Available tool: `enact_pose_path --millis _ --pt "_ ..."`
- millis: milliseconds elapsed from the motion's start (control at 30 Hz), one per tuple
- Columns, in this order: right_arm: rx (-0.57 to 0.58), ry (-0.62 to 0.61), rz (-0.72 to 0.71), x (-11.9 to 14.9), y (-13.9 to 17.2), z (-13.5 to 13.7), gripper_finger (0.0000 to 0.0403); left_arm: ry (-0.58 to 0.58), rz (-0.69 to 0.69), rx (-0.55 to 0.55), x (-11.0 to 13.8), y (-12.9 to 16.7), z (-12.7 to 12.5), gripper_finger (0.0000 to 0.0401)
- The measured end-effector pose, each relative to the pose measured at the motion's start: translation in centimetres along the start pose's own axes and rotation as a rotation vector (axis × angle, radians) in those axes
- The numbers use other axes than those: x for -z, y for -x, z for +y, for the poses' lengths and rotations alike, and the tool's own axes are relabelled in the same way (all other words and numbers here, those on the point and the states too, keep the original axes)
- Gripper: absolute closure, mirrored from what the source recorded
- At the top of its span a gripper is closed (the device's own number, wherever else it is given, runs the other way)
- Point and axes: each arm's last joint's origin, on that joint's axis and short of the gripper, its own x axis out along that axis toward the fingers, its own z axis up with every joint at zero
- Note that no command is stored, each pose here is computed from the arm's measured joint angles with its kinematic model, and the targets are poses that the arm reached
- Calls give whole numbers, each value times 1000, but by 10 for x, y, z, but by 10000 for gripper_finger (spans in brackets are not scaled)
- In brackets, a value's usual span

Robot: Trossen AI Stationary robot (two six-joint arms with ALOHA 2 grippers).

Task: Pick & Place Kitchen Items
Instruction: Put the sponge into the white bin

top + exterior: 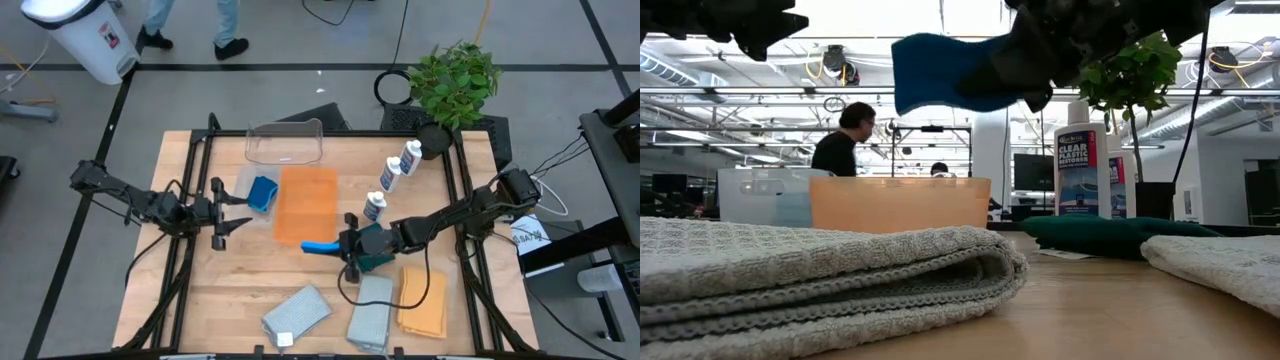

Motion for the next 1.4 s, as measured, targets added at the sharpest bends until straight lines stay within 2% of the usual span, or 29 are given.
enact_pose_path --millis 267,467,567,700,833,933,1133,1400 --pt "-17 -27 -91 -9 0 1 395 2 -4 -1 0 0 0 214" --pt "-21 -15 -120 -12 0 1 396 75 -46 -5 -5 0 1 220" --pt "-19 -16 -134 -13 1 1 396 122 -75 -8 -8 0 1 204" --pt "31 -23 -155 -15 0 -2 396 175 -30 -4 -2 -8 -4 154" --pt "59 -22 -171 -17 0 -3 396 149 33 -18 9 -22 -9 99" --pt "57 -20 -172 -17 0 -4 396 109 47 -17 14 -32 -13 74" --pt "59 -5 -172 -17 0 -4 396 123 12 126 20 -49 -19 62" --pt "58 2 -174 -17 0 -4 397 131 57 177 19 -74 -24 61"
